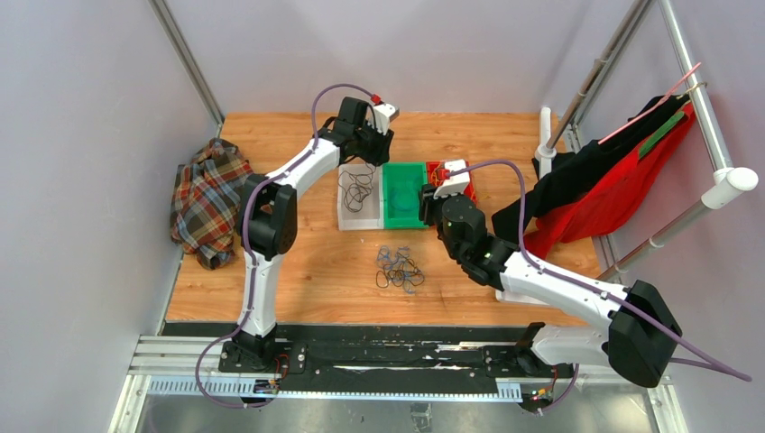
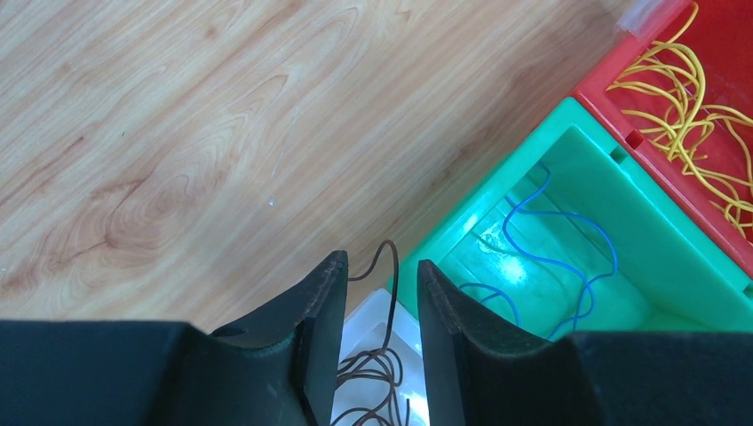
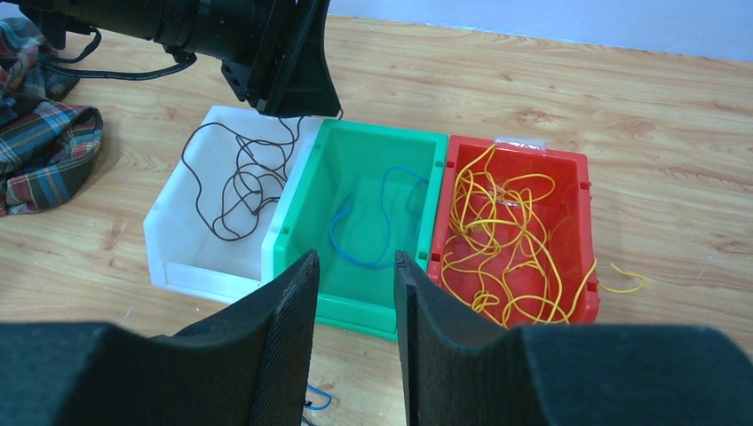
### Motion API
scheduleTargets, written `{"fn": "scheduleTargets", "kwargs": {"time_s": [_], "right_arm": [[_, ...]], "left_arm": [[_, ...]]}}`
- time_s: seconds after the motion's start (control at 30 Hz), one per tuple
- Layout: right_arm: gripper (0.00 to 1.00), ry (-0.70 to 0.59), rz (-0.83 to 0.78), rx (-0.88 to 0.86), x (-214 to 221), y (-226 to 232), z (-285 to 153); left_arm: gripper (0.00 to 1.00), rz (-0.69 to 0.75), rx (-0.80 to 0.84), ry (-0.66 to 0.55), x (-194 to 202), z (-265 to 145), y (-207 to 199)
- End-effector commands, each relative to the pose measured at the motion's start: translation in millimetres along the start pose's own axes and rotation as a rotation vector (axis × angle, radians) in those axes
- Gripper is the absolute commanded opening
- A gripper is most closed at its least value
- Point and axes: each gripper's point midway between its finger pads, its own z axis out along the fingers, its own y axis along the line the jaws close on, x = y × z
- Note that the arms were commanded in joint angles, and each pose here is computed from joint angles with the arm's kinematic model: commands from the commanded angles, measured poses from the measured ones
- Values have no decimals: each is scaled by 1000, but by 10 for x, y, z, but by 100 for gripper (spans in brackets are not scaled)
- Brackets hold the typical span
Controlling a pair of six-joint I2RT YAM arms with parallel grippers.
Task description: Untangle the cables
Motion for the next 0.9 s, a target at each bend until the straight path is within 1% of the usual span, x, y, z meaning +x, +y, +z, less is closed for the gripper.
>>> {"fn": "scheduleTargets", "kwargs": {"time_s": [0.0,0.17,0.23,0.27,0.33,0.37,0.43,0.53,0.7,0.87], "right_arm": [[36,-10,-11,33,-61,-126,-5],[35,-11,-11,34,-76,-128,-7],[34,-13,-10,35,-86,-135,-11],[33,-14,-9,35,-92,-138,-14],[32,-15,-8,35,-100,-141,-17],[32,-16,-7,35,-106,-141,-16],[31,-15,-7,30,-102,-133,-16],[30,-12,-6,28,-90,-128,-11],[29,-12,-6,28,-85,-131,-20],[28,-14,-5,24,-90,-133,-30]], "left_arm": [[39,-13,16,-3,73,95,8],[37,-13,13,9,138,112,13],[33,-14,14,17,175,121,11],[29,-10,10,19,181,121,21],[14,2,0,18,164,106,38],[8,7,-5,15,148,89,44],[3,14,-12,4,91,47,50],[1,26,-14,-32,-69,-69,31],[1,50,-23,-95,-362,-364,-18],[1,88,-36,-142,-496,-733,-103]]}}
